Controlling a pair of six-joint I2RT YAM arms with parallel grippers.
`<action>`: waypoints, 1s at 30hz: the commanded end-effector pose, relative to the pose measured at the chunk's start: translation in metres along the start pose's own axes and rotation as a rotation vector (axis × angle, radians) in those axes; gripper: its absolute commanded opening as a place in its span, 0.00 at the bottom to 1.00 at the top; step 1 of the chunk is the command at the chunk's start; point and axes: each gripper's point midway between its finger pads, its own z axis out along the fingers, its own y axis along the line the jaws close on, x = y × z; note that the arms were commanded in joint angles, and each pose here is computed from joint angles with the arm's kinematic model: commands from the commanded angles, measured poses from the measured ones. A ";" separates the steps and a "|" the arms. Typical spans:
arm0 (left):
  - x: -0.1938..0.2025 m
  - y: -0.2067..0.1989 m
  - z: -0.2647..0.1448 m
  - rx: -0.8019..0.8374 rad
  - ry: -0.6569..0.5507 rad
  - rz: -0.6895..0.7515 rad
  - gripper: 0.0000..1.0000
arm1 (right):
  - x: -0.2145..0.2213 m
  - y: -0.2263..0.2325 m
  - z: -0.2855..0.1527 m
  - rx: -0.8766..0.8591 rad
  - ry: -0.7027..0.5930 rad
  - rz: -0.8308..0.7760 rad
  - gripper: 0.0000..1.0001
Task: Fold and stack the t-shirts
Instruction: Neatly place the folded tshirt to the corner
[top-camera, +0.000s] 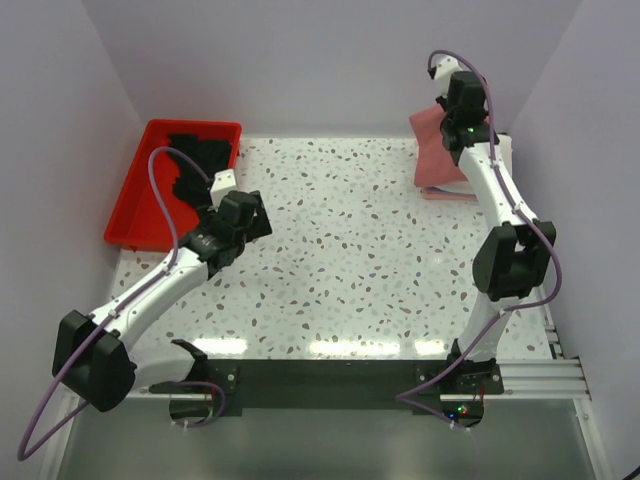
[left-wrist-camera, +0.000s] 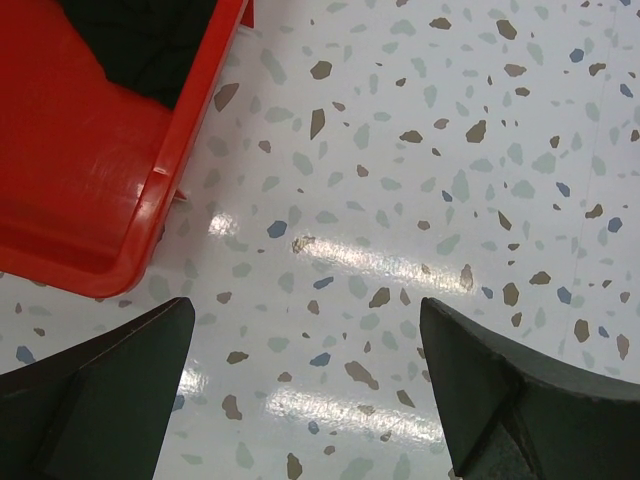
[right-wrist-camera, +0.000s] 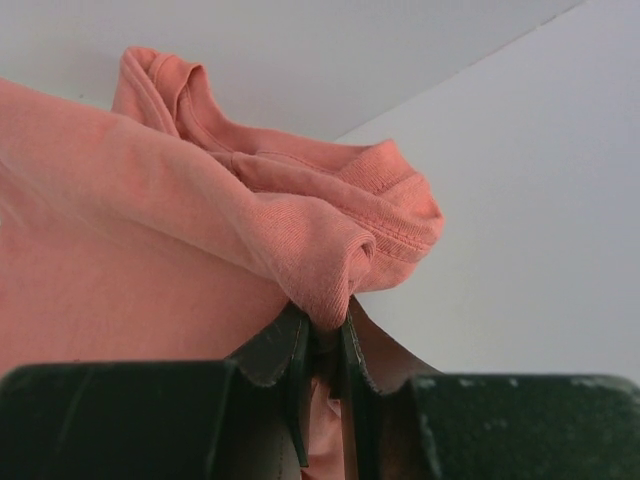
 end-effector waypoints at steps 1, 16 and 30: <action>-0.020 -0.001 -0.003 -0.012 -0.051 -0.021 1.00 | -0.010 -0.033 0.009 0.088 -0.033 0.086 0.00; -0.014 -0.003 0.005 -0.033 -0.021 -0.005 1.00 | 0.060 -0.002 0.040 0.234 0.145 0.173 0.00; -0.010 -0.006 0.016 -0.059 0.002 0.013 1.00 | 0.069 -0.008 0.084 0.402 0.115 0.200 0.00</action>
